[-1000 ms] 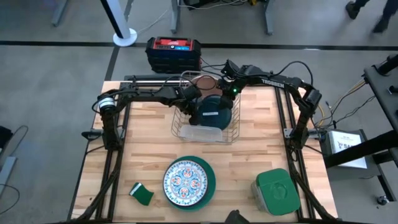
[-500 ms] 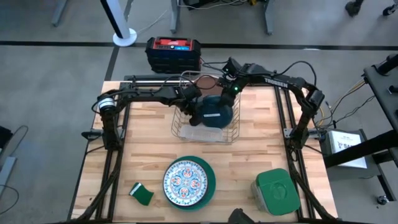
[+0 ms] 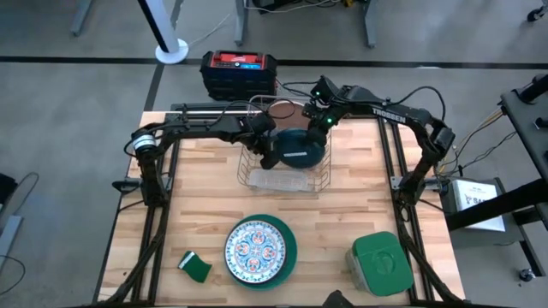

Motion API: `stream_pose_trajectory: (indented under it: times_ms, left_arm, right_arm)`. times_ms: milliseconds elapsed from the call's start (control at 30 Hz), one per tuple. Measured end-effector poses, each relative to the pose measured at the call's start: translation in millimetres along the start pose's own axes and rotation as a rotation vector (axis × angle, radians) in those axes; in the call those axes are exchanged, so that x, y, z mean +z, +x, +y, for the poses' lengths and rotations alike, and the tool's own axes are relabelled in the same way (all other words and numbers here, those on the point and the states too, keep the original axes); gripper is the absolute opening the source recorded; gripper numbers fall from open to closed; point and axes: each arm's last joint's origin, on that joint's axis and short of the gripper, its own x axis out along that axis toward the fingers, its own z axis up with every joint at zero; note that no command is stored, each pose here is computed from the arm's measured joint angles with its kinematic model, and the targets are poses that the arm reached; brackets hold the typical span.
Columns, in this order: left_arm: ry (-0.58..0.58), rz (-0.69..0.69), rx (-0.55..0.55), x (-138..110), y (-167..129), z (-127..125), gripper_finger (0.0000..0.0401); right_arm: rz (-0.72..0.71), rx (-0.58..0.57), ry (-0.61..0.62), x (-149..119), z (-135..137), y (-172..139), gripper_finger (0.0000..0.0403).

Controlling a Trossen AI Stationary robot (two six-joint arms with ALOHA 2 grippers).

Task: Sort dishes
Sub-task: Put the dark green plate in the dishwasher rack

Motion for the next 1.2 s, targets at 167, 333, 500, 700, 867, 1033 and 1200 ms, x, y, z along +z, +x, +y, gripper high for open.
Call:
stream_pose_trajectory:
  times_ms: [167,333,500,700,867,1033,1200]
  left_arm:
    - [0.008,-0.011,-0.013,1.1,-8.2,-2.2,0.0244]
    - [0.01,-0.023,-0.02,2.1,-12.9,-3.5,0.0244]
    - [-0.005,-0.021,-0.059,2.2,-14.1,-5.1,0.0244]
    - [-0.004,-0.031,-0.101,3.3,-17.0,-8.3,0.0244]
    - [-0.002,-0.048,-0.108,4.5,-25.0,-10.0,0.0244]
    - [0.006,-0.085,-0.113,6.6,-42.2,-13.4,0.0244]
    - [0.032,-0.148,-0.117,9.0,-67.4,-18.1,0.0244]
  right_arm:
    - [-0.015,-0.001,-0.001,0.4,5.1,-5.9,0.0033]
    - [-0.047,-0.009,-0.026,0.8,15.6,-17.9,0.0033]
    - [-0.076,-0.022,-0.055,0.2,26.9,-30.1,0.0033]
    - [-0.111,-0.072,-0.095,-1.0,38.3,-44.1,0.0033]
    - [-0.131,-0.071,-0.122,-2.9,47.6,-52.9,0.0033]
    - [-0.172,-0.128,-0.172,-6.0,61.1,-68.2,0.0029]
    - [-0.234,-0.143,-0.244,-9.9,78.6,-85.8,0.0023]
